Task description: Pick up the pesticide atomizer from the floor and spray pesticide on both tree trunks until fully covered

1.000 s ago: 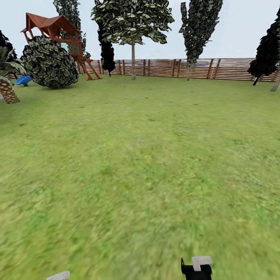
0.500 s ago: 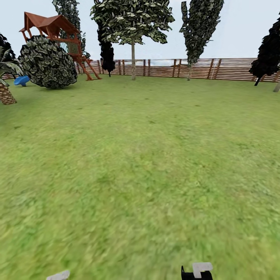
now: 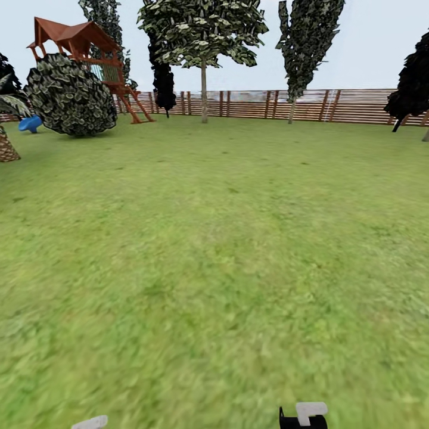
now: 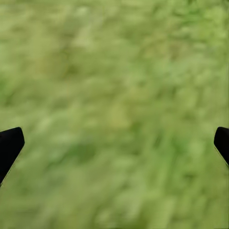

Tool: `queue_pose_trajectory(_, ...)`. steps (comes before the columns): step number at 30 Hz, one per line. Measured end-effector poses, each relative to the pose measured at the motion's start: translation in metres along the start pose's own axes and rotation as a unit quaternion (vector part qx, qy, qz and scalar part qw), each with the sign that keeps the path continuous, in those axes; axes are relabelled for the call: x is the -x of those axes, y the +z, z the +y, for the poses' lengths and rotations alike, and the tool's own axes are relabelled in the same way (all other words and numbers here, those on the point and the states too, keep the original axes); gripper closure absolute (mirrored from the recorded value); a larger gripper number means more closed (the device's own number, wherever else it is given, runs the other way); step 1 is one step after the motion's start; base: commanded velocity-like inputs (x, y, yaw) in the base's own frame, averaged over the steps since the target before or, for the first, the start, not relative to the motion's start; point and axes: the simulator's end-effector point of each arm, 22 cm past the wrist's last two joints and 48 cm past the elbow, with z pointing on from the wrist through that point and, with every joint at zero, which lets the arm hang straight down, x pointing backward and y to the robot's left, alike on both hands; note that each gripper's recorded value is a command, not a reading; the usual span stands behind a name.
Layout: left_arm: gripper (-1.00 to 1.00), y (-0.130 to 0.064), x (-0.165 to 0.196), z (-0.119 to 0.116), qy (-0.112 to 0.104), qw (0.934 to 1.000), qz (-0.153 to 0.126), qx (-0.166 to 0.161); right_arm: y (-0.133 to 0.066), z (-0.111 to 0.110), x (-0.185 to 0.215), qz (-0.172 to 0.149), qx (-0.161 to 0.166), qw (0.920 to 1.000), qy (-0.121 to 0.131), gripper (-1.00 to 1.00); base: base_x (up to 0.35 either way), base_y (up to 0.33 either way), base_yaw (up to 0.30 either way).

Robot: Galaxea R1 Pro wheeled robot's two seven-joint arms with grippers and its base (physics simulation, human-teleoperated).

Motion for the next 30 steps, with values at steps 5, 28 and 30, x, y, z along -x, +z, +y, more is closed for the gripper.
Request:
queue_pose_trajectory(5,1.00,-0.0001,-0.0005,-0.0018,0.000,1.0000,0.000,-0.001,0.0001,-0.0003,0.0006,-0.001,0.000,1.0000,0.000,-1.00,0.340,0.000,0.000)
queue_pose_trajectory(28,1.00,-0.0001,-0.0001,-0.0022,0.001,1.0000,0.000,-0.002,-0.0001,0.0023,0.0015,-0.003,0.004,1.0000,-0.005,-1.00,0.340,0.000,0.000)
queue_pose_trajectory(30,1.00,-0.0001,-0.0002,-0.0021,0.001,1.0000,0.000,-0.002,-0.0002,0.0032,0.0016,-0.003,0.004,1.0000,-0.005,-1.00,0.340,0.000,0.000)
